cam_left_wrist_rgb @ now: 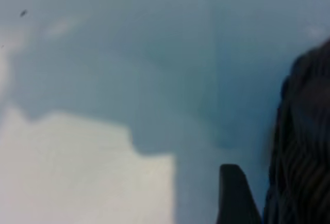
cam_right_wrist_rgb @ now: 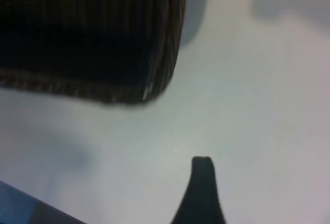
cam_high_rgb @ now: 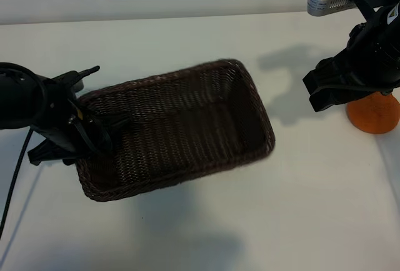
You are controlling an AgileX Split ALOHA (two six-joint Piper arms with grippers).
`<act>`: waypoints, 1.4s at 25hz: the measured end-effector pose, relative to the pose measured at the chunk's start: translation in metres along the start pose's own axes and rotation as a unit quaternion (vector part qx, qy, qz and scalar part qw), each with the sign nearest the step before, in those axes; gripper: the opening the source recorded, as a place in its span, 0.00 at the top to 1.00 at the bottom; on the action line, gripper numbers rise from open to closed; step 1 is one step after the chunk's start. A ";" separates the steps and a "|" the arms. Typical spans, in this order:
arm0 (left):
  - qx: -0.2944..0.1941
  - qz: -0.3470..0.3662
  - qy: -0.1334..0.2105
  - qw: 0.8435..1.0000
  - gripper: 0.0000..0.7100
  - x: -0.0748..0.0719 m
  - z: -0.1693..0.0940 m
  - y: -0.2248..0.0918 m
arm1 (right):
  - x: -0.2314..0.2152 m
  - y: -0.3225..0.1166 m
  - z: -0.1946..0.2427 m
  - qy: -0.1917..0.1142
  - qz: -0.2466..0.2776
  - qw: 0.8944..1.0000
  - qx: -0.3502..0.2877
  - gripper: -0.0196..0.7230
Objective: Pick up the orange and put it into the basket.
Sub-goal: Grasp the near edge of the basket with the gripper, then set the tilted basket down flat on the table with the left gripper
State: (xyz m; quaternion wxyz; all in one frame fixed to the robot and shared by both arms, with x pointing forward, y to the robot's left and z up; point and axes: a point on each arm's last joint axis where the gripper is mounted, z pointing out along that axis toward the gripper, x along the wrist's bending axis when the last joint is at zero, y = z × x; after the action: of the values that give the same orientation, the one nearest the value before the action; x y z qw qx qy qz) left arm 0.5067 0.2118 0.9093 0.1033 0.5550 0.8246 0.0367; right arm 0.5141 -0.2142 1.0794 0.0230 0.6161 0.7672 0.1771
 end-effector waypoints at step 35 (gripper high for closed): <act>-0.068 0.008 -0.218 0.974 0.43 0.006 -0.082 0.016 | 0.000 0.000 0.000 0.003 0.001 1.000 0.000 0.22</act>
State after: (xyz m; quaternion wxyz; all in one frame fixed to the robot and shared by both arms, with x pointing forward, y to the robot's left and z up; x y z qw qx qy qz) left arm 0.5017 0.2276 0.9914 0.3178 0.5475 0.7736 -0.0281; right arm 0.5140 -0.2137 1.0795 0.0209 0.6166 0.7664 0.1789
